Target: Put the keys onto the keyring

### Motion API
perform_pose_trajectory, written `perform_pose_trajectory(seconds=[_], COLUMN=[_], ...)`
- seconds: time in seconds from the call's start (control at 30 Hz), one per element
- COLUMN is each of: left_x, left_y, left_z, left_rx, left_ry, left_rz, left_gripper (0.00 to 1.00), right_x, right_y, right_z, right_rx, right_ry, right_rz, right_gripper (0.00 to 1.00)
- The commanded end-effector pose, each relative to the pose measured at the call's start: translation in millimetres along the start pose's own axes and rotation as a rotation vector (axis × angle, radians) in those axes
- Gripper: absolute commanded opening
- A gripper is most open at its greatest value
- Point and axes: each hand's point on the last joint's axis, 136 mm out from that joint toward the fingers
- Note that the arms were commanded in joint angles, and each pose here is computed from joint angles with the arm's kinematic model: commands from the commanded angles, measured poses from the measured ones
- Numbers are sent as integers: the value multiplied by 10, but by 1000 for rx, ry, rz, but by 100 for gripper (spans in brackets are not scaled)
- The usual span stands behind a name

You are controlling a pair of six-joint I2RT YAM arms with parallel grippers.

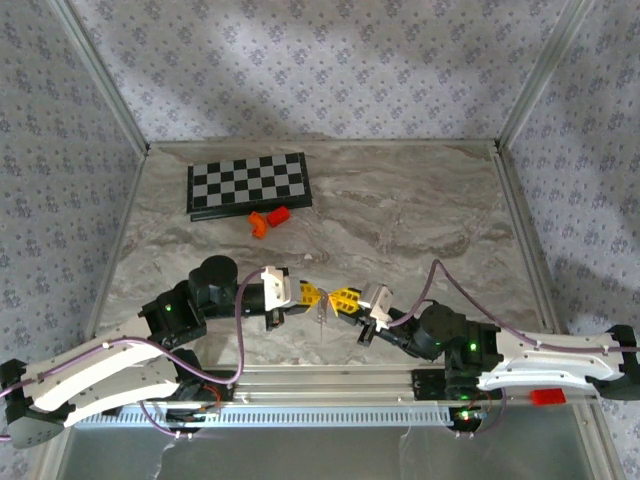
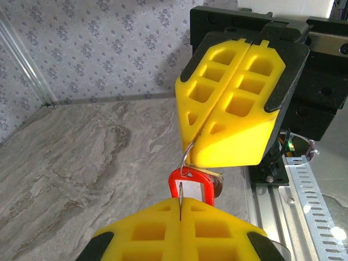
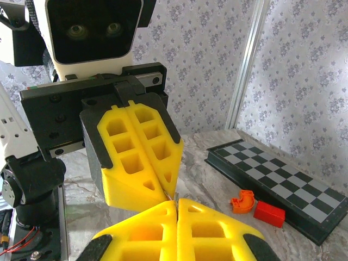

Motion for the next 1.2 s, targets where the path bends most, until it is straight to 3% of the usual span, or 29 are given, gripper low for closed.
perform_pose_trajectory(seconds=[0.0, 1.17], left_x=[49, 50], left_y=[32, 33], left_z=[-217, -220], left_rx=[-39, -39], left_ry=[-58, -59], left_rz=[-9, -9], left_gripper=[0, 0], right_x=[-1, 16], right_y=[-10, 29], right_z=[-45, -86], right_rx=[-25, -32], right_ry=[-19, -31], right_rz=[2, -34], right_gripper=[0, 0])
Point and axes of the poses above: each hand's point on the last joint's axis, 136 mm out from that joint toward the fingers, its own x axis back along the fingers, its own y axis along the line the jaws close on, z = x × y, and after that the axes turned 12 degrees about -x, right-handed
